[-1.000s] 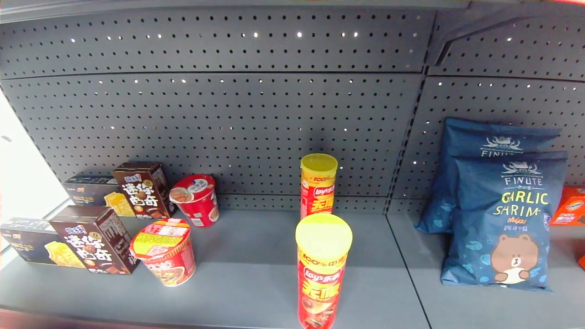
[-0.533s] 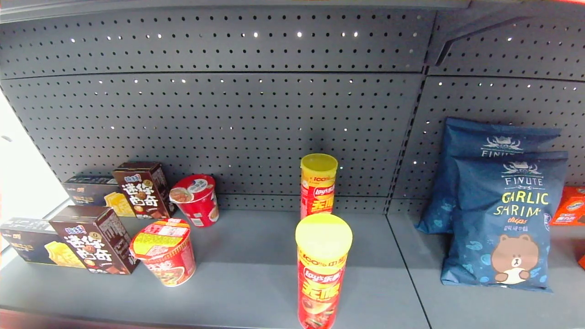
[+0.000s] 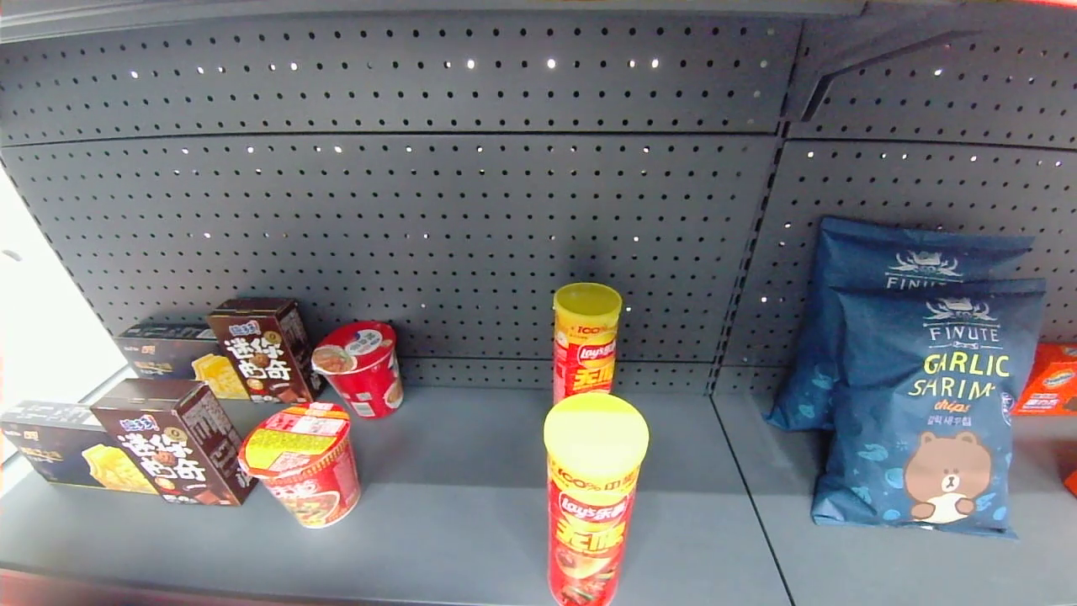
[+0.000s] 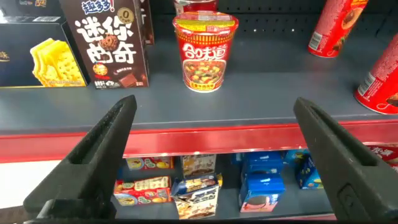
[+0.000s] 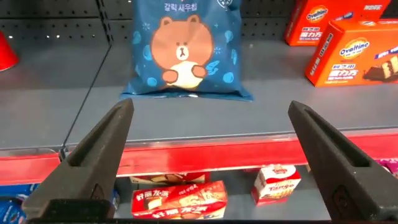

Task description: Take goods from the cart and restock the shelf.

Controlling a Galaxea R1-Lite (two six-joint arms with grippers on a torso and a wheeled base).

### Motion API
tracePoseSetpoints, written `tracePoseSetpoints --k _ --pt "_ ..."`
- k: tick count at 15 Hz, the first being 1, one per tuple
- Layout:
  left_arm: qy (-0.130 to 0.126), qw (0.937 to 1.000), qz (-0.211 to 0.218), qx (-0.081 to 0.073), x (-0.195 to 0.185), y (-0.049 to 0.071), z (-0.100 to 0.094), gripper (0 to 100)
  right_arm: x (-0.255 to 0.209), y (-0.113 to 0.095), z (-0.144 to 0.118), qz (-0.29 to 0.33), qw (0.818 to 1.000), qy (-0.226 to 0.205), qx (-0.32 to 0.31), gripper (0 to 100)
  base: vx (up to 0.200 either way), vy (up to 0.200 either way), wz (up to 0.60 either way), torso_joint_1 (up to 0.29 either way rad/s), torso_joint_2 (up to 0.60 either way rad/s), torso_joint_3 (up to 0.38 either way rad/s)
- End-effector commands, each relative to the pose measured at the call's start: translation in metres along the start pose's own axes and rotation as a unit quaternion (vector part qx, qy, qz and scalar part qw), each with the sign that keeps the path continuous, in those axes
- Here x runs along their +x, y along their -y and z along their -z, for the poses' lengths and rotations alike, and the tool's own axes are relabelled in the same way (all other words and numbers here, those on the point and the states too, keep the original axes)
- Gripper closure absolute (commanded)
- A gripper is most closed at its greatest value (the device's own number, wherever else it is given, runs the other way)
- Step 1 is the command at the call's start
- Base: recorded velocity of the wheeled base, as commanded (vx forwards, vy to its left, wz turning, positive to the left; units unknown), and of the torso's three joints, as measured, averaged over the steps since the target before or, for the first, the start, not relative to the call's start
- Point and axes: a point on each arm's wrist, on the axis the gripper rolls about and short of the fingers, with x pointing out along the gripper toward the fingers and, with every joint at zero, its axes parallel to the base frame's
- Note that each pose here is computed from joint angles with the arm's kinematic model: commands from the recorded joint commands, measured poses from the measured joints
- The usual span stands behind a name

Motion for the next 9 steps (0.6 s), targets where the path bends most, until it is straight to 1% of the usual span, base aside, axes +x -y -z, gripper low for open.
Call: tracePoseSetpoints --k 1,2,4,8,9 --pt "-0.003 0.9999 -0.002 0.013 0.0003 -0.0001 0.0 0 0.0005 0.0001 -0.0001 0.002 1.0 -0.002 0.001 0 0.0 0.0 0.0 0.0 0.0 0.0" --pt "-0.003 0.9998 -0.003 0.018 0.0003 -0.0001 0.0 0 0.0005 0.0001 0.0 0.002 1.0 -0.003 0.0 0 0.0 0.0 0.0 0.0 0.0 0.0" --pt "-0.003 0.9998 0.001 0.019 0.0005 0.0 0.0 0 0.0005 -0.0001 0.0 -0.001 1.0 -0.003 -0.001 0 -0.2 0.0 0.0 0.005 0.0 0.005" --pt "-0.003 0.9999 0.002 0.016 0.0003 0.0001 0.0001 0 0.0005 -0.0003 0.0 -0.007 1.0 -0.003 -0.002 0 0.0 0.0 0.0 0.0 0.0 0.0" --pt "-0.003 0.9998 0.003 0.017 0.0003 0.0001 0.0001 0 0.0005 -0.0004 0.0 -0.008 1.0 -0.003 -0.002 0 -0.2 0.0 0.0 0.027 0.01 0.002"
